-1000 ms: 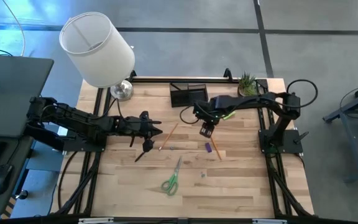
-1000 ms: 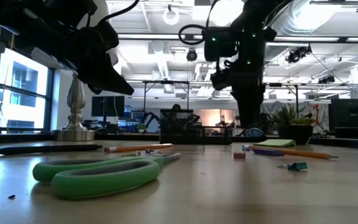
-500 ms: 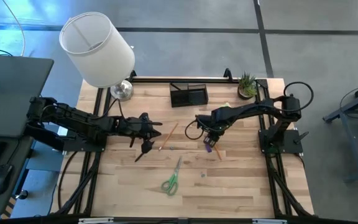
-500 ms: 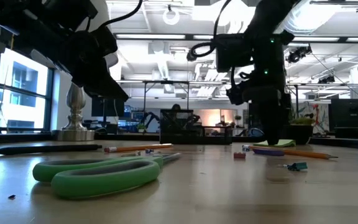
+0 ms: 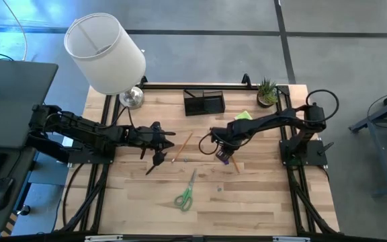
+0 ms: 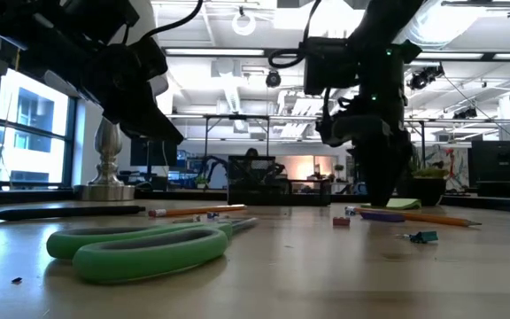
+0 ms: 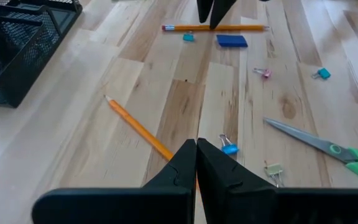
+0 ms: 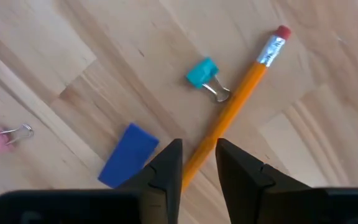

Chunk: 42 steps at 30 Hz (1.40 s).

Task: Pick and place office supplies into organizer
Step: Put the right orange pencil into the black desk organizer

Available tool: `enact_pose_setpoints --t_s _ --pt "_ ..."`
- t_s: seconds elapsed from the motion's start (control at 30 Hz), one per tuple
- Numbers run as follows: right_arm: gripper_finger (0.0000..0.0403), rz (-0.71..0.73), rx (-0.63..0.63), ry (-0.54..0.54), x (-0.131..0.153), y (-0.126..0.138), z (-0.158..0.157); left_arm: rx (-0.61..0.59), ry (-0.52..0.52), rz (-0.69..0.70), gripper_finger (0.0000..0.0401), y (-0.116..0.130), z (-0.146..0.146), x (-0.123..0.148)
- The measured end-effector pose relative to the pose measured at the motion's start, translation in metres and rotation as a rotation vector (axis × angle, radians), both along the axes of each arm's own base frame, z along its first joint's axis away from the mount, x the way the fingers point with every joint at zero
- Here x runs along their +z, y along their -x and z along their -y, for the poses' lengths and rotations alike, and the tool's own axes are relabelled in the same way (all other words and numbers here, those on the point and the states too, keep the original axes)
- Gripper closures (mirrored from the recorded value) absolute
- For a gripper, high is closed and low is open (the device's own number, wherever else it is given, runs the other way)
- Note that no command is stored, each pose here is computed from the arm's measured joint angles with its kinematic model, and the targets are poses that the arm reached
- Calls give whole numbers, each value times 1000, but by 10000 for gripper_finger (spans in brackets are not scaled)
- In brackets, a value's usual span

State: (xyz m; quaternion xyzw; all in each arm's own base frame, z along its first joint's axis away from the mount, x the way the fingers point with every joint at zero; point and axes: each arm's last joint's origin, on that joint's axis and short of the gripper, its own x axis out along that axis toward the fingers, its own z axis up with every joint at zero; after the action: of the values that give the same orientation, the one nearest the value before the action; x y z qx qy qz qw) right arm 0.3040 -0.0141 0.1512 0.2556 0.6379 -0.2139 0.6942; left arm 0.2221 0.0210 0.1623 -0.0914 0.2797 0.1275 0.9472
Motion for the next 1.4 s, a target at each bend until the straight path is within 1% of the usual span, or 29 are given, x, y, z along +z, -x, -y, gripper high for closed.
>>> enact_pose_setpoints --t_s 0.1,0.23,0.5,0.67,0.9,1.03,1.13,1.2,1.27,1.4 --pt "321 -8 0 14 -3 0 0 -2 2 0 400 0 0 0" --pt "330 -43 2 62 -9 6 1 -3 2 -1 400 0 0 0" --pt "345 -51 1 64 -19 14 1 -3 2 -2 400 0 0 0" --pt "353 -55 48 105 -19 14 2 -5 3 -3 400 0 0 0" --pt "396 -43 83 177 -14 16 2 -5 4 -8 400 0 0 -1" --pt "391 -62 97 231 -8 21 4 -5 4 -4 400 0 0 0" --pt "396 -78 101 276 0 26 5 -5 4 -8 400 0 0 -1" --pt "399 -59 95 334 10 29 6 -5 4 -7 400 0 0 -1" --pt "397 12 90 434 25 30 9 -5 3 -1 400 0 0 0" --pt "397 275 111 647 63 21 14 -5 2 8 400 0 0 1"
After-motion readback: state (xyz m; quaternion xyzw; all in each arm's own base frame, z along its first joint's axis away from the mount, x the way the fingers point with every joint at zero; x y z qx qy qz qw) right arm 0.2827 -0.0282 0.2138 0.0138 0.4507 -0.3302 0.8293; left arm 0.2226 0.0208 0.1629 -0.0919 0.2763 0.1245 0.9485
